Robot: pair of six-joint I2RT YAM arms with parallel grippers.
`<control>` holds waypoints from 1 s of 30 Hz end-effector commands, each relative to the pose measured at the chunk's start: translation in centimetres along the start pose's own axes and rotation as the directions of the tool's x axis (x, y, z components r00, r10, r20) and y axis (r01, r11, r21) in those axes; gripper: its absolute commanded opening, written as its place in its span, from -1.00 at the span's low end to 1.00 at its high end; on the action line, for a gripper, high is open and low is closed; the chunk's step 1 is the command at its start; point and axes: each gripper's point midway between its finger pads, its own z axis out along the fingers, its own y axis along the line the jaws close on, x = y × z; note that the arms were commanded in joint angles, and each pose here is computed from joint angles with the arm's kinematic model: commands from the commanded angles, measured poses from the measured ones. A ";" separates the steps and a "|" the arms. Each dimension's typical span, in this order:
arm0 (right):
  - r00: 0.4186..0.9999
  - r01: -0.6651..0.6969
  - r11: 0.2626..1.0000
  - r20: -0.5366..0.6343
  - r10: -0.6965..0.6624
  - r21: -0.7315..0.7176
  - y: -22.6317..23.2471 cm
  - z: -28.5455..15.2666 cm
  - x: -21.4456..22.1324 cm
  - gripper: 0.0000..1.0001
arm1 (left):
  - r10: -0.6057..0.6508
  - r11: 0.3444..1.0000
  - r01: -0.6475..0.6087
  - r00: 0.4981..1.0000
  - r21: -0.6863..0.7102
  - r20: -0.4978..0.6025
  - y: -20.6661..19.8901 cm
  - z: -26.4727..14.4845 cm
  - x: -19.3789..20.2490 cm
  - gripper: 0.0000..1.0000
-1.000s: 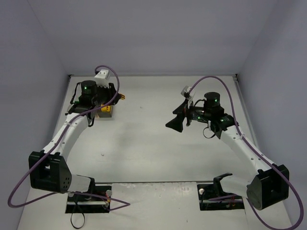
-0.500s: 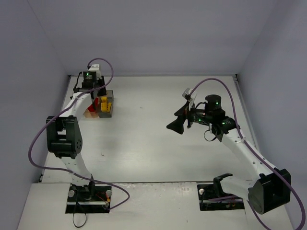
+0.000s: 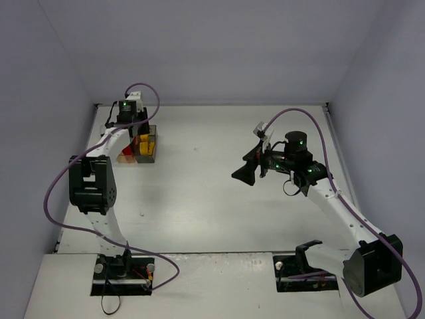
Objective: Sort the legos into containers by color
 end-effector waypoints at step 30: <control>0.952 -0.226 0.797 0.302 0.059 0.560 -6.3 -7.5 -9.9 1.00 | -0.105 0.994 0.102 0.987 0.028 0.121 -1.4 -27.5 -2.1 0.63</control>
